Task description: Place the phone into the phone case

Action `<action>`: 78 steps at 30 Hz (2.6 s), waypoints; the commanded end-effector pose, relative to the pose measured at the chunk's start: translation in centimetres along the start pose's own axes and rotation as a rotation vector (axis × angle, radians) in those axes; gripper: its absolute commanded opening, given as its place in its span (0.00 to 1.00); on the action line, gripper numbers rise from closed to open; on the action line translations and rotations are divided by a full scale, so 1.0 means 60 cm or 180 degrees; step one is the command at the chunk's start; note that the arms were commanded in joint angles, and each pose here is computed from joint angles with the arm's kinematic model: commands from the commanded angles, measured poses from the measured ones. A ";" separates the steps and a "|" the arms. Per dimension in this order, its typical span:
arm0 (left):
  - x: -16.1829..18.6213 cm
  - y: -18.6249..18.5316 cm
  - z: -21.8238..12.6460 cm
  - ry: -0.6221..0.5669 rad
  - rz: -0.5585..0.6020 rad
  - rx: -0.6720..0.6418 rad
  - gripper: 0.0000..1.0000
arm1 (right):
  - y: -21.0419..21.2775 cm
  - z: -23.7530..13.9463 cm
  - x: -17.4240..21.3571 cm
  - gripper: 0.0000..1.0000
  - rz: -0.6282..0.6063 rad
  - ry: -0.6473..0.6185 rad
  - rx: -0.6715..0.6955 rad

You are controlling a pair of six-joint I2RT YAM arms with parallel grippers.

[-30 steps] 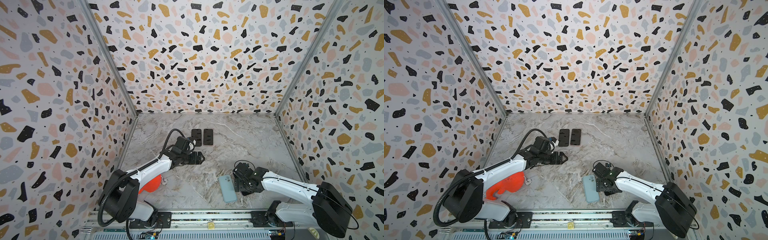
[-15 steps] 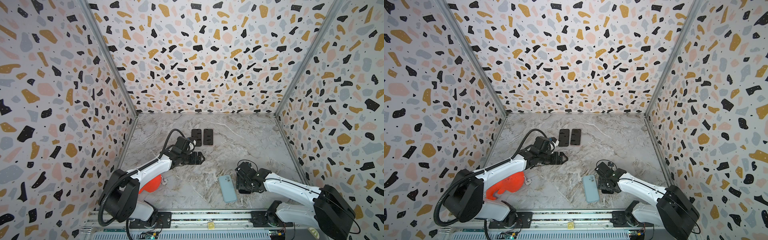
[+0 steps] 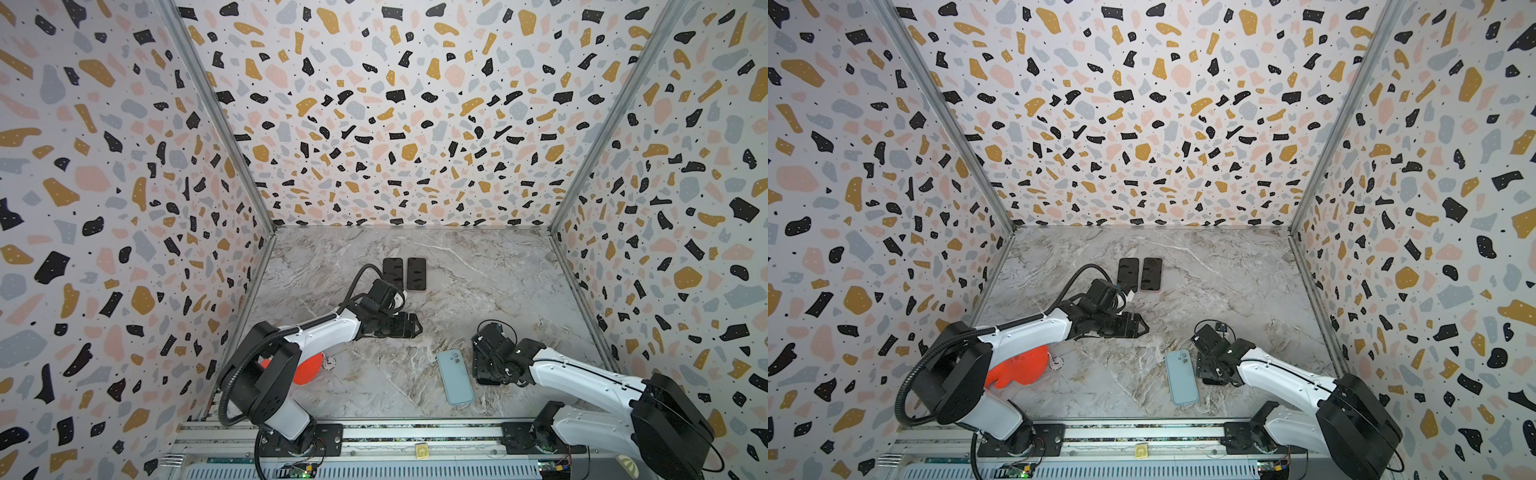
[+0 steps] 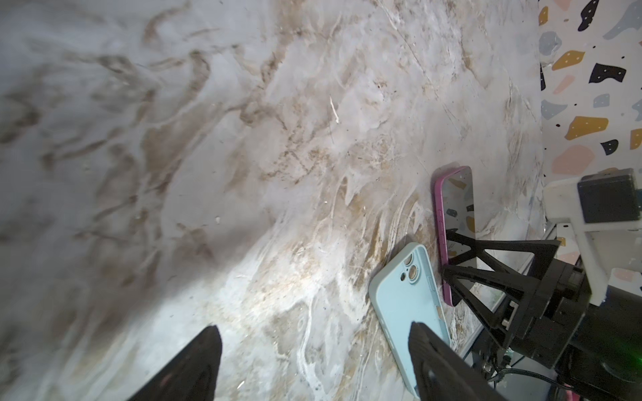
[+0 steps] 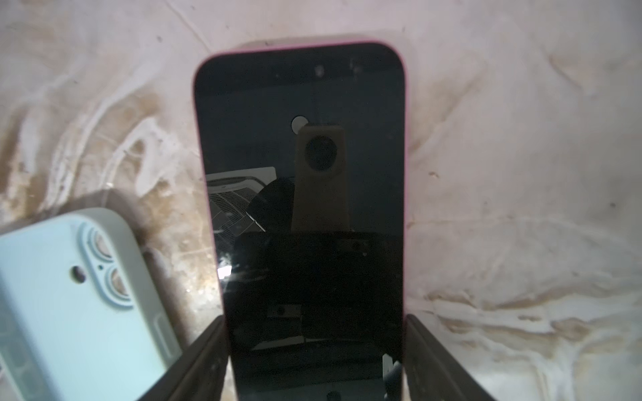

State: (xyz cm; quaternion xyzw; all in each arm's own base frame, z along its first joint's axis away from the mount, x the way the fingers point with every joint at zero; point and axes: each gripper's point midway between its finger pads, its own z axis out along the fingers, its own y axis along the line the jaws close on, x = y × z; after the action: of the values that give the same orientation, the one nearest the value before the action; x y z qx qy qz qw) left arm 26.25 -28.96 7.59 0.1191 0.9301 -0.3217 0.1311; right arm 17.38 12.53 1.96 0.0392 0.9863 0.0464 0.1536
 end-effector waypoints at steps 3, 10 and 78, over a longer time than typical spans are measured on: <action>-0.029 -0.085 0.031 0.0009 0.0125 0.0523 0.81 | 0.032 0.000 -0.019 0.58 -0.0117 -0.0134 -0.0349; -0.019 -0.165 0.092 0.0277 0.0280 0.1005 0.76 | 0.042 0.002 -0.038 0.56 -0.0202 -0.0211 -0.0544; -0.045 -0.167 0.210 0.0358 -0.0088 0.1456 0.15 | 0.045 0.017 -0.033 0.50 -0.0239 -0.0207 -0.0818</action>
State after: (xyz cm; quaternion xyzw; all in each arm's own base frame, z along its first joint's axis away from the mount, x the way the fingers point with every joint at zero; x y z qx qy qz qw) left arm 29.01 -44.12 4.15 0.1281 0.8518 -0.5047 0.0568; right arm 20.72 15.60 3.07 -0.0132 0.9603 0.1749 0.2169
